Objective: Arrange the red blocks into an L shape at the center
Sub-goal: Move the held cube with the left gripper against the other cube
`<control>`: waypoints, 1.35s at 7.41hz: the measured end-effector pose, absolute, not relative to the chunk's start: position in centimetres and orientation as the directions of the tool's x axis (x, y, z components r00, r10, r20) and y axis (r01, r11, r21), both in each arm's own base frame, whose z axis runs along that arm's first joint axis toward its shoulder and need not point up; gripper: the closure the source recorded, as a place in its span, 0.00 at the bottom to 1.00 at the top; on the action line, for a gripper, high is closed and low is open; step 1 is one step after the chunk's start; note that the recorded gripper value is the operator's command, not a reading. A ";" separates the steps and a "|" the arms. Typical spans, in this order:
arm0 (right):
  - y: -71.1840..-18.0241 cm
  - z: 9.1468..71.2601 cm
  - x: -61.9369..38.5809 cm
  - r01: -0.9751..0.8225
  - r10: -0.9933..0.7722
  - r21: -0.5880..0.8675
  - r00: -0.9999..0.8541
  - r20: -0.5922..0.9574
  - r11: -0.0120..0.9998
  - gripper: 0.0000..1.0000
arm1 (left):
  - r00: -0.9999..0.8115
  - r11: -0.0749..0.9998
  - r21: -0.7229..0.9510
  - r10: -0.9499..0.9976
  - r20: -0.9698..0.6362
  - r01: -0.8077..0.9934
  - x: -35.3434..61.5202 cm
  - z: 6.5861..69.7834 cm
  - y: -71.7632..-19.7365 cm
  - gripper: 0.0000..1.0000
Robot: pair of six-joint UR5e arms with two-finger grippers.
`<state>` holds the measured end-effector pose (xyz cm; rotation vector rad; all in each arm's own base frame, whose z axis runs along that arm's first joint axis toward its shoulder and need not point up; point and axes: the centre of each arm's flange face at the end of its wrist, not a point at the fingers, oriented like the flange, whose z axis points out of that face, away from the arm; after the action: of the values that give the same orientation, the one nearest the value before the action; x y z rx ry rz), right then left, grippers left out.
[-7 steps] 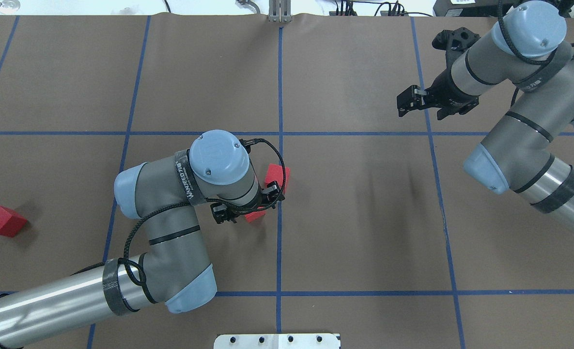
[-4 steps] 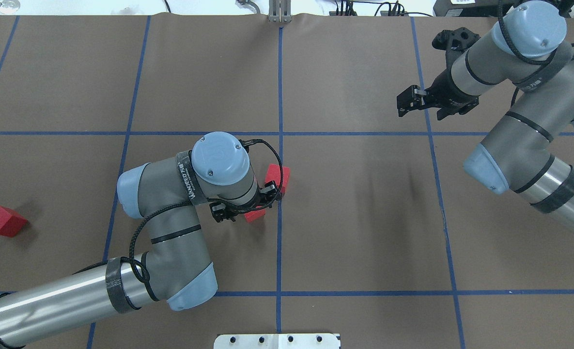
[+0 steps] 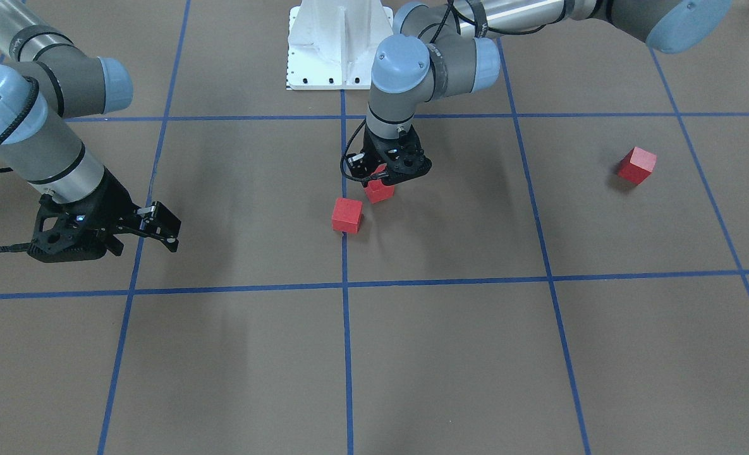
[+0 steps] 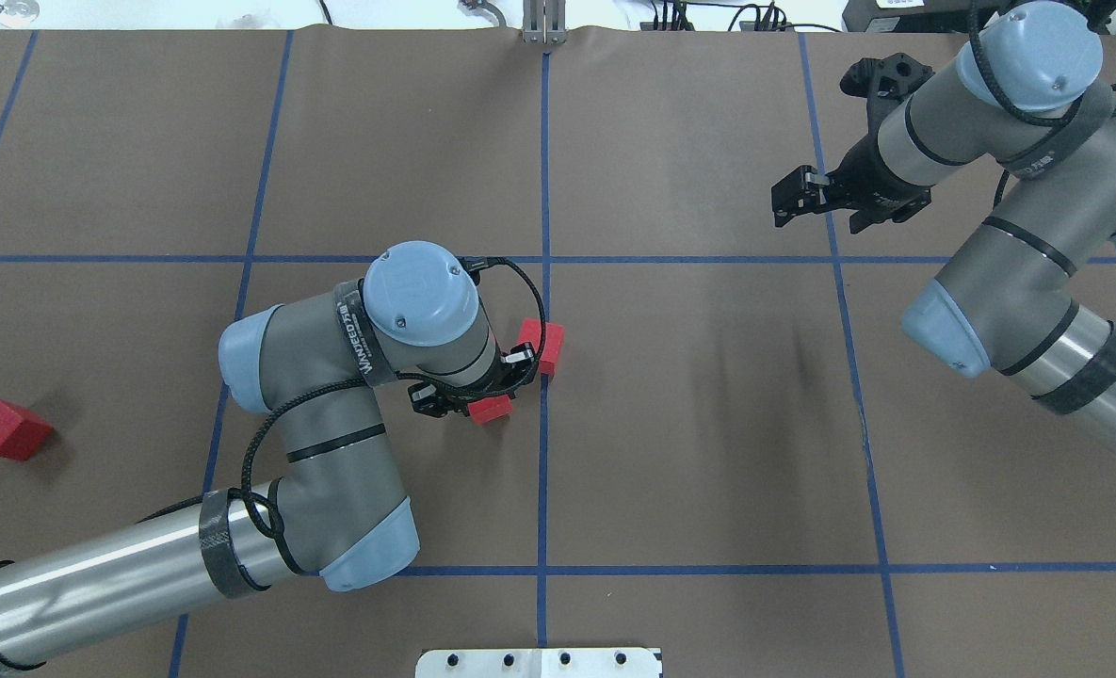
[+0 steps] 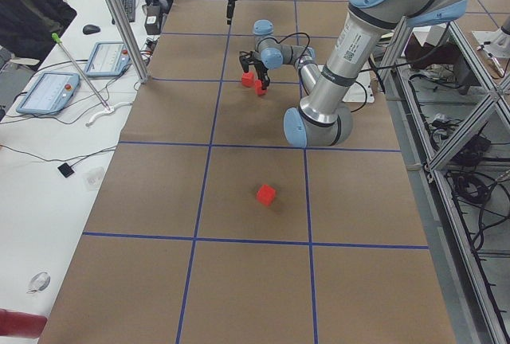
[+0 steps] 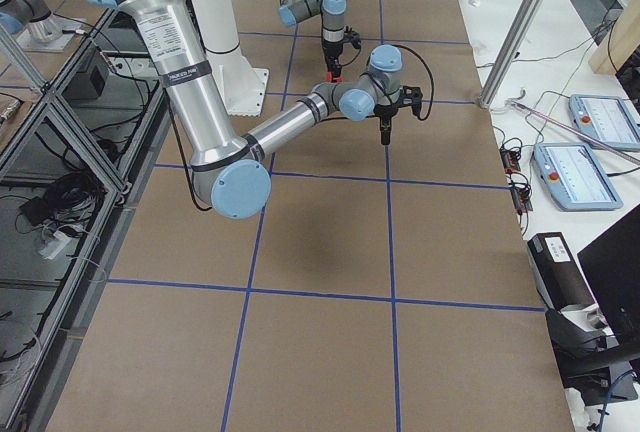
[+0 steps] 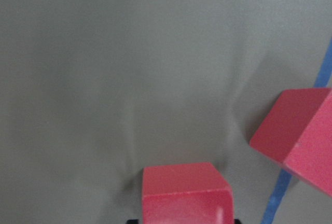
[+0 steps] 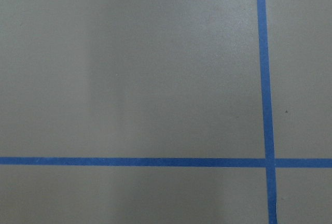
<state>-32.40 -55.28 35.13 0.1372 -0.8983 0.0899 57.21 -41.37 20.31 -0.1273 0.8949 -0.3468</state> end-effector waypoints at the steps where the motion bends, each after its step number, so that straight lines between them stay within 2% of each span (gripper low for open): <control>1: -55.3 35.1 -32.4 -0.135 0.020 0.081 0.620 0.784 0.987 0.00 | 0.541 0.934 -0.261 -0.354 -0.763 0.244 54.9 18.7 -42.5 1.00; 3: -55.0 35.2 -32.0 -0.136 0.021 0.081 0.619 0.785 0.987 0.00 | 0.495 0.938 -0.257 -0.343 -0.799 0.234 52.2 15.7 -44.3 1.00; 6: -54.1 36.0 -31.1 -0.139 0.026 0.077 0.620 0.784 0.987 0.00 | 0.544 0.966 -0.128 -0.233 -0.806 0.224 55.6 12.3 -48.6 1.00; 10: -53.8 36.4 -30.9 -0.139 0.029 0.074 0.623 0.781 0.988 0.00 | 0.641 0.987 0.050 -0.061 -0.765 0.153 59.0 12.7 -51.6 1.00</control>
<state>-30.90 -53.80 36.42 0.1320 -0.8932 0.0964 58.95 -51.63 12.70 0.1135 0.8665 -0.1219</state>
